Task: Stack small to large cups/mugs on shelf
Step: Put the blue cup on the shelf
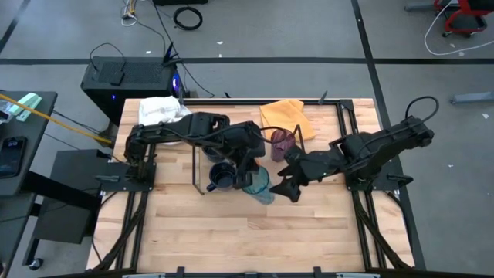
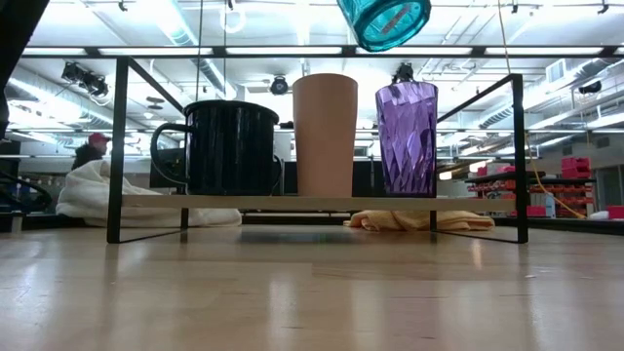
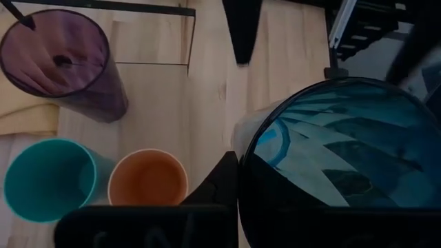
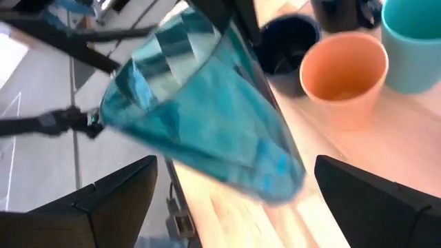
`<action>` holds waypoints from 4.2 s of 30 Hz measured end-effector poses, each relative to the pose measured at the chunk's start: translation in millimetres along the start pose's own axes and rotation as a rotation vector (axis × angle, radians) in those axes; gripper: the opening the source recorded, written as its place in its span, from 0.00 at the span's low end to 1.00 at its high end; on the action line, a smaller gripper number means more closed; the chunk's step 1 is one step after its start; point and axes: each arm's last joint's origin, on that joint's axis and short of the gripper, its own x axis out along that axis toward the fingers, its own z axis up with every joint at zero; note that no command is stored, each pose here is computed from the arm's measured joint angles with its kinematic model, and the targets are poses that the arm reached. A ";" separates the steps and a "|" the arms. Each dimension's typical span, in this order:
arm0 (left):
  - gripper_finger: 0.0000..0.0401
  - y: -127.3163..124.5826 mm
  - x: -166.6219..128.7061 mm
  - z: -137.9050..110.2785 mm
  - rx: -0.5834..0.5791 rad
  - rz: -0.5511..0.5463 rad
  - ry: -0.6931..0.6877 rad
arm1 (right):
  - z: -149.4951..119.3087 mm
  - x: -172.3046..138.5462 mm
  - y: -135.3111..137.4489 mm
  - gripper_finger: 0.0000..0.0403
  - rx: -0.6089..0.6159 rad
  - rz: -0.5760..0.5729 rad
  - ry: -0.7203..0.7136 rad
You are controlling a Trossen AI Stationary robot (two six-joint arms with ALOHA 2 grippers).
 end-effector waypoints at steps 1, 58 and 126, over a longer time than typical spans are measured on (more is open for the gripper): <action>0.03 -0.1 0.1 -0.2 0.001 0.000 0.002 | -2.2 -3.6 -0.8 0.99 -0.006 0.002 0.023; 0.03 90.9 96.5 21.0 0.035 0.115 0.023 | -34.5 -107.5 -18.6 0.99 0.059 0.052 -0.063; 0.03 92.1 128.1 10.4 0.101 0.142 0.141 | -34.1 -107.3 -18.7 0.99 0.057 0.046 -0.074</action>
